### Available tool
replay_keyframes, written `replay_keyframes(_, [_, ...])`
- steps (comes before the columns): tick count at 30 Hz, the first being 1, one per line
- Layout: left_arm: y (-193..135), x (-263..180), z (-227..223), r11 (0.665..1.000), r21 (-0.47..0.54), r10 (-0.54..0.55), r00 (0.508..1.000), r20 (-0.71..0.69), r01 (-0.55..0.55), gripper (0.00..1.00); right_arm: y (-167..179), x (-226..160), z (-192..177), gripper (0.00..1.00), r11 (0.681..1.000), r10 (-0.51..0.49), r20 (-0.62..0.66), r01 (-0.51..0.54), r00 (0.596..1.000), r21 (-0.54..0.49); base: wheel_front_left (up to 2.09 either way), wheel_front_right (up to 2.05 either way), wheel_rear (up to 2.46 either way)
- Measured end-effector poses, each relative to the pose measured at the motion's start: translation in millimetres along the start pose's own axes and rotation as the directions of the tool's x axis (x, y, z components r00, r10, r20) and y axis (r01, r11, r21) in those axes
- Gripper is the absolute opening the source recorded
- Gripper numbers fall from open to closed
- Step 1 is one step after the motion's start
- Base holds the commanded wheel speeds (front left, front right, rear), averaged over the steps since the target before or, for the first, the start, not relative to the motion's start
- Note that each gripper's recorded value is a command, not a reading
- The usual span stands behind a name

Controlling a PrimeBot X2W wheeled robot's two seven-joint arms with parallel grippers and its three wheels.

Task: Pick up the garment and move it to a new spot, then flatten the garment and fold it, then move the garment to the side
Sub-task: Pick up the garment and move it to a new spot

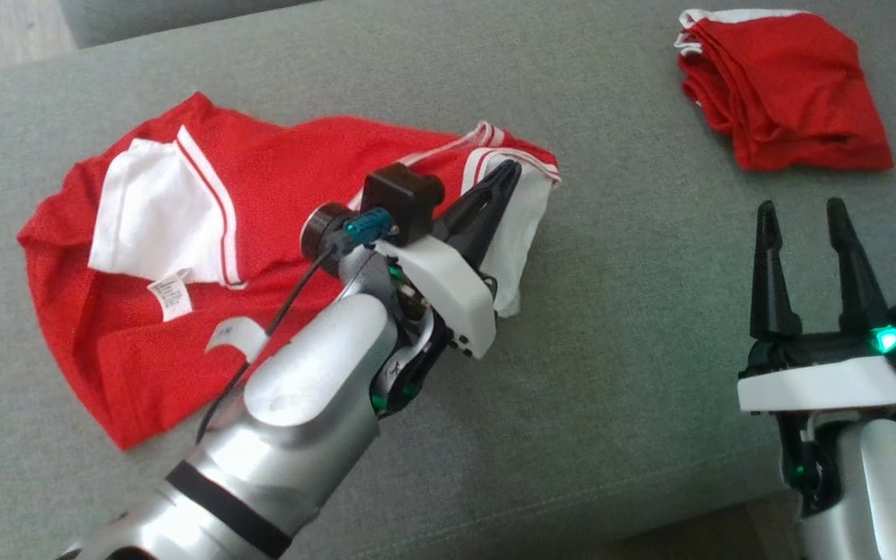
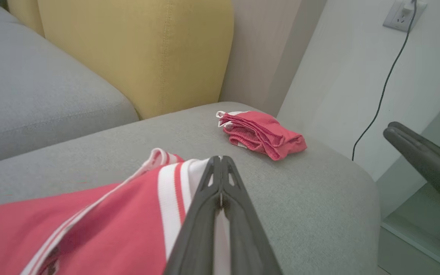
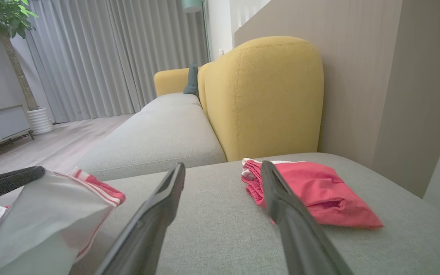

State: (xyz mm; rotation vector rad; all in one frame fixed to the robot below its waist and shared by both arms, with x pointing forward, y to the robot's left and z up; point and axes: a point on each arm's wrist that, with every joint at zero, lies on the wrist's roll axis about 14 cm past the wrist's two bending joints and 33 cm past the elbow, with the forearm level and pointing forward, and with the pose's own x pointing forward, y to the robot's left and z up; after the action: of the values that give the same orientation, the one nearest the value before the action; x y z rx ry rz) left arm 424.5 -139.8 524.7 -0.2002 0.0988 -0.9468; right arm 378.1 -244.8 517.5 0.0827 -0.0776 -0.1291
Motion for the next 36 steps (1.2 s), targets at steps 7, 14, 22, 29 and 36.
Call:
replay_keyframes(7, [-2.1, -8.5, -16.5, 0.999, -0.023, 0.034, 0.999, -0.006, -0.034, 1.00, 3.0, -1.5, -12.0, 1.00, 1.000, 0.007, -0.032, -0.007, 0.999, 0.009, 0.00, 0.00, 0.00])
replay_keyframes(14, [18.5, -33.5, -13.0, 0.987, -0.010, 0.162, 0.987, 0.016, -0.162, 1.00, 25.8, 2.0, -8.5, 1.00, 0.997, 0.075, -0.019, -0.075, 0.997, 0.019, 0.00, 0.00, 0.00])
replay_keyframes(22, [42.5, -82.5, 6.4, 0.945, 0.004, 0.324, 0.940, 0.104, -0.327, 1.00, 49.3, -4.0, -4.3, 1.00, 0.989, 0.147, -0.015, -0.147, 0.989, 0.001, 0.00, 0.00, 0.00])
replay_keyframes(29, [58.6, -144.4, -3.7, 0.883, -0.013, 0.468, 0.876, 0.116, -0.470, 1.00, 68.6, -19.8, -12.0, 1.00, 0.978, 0.207, -0.047, -0.207, 0.977, 0.000, 0.00, 0.00, 0.00])
replay_keyframes(36, [64.8, -194.2, -12.8, 0.816, -0.045, 0.577, 0.808, 0.122, -0.576, 1.00, 82.7, -33.2, -21.3, 1.00, 0.968, 0.251, -0.080, -0.251, 0.965, 0.011, 0.00, 0.00, 0.00])
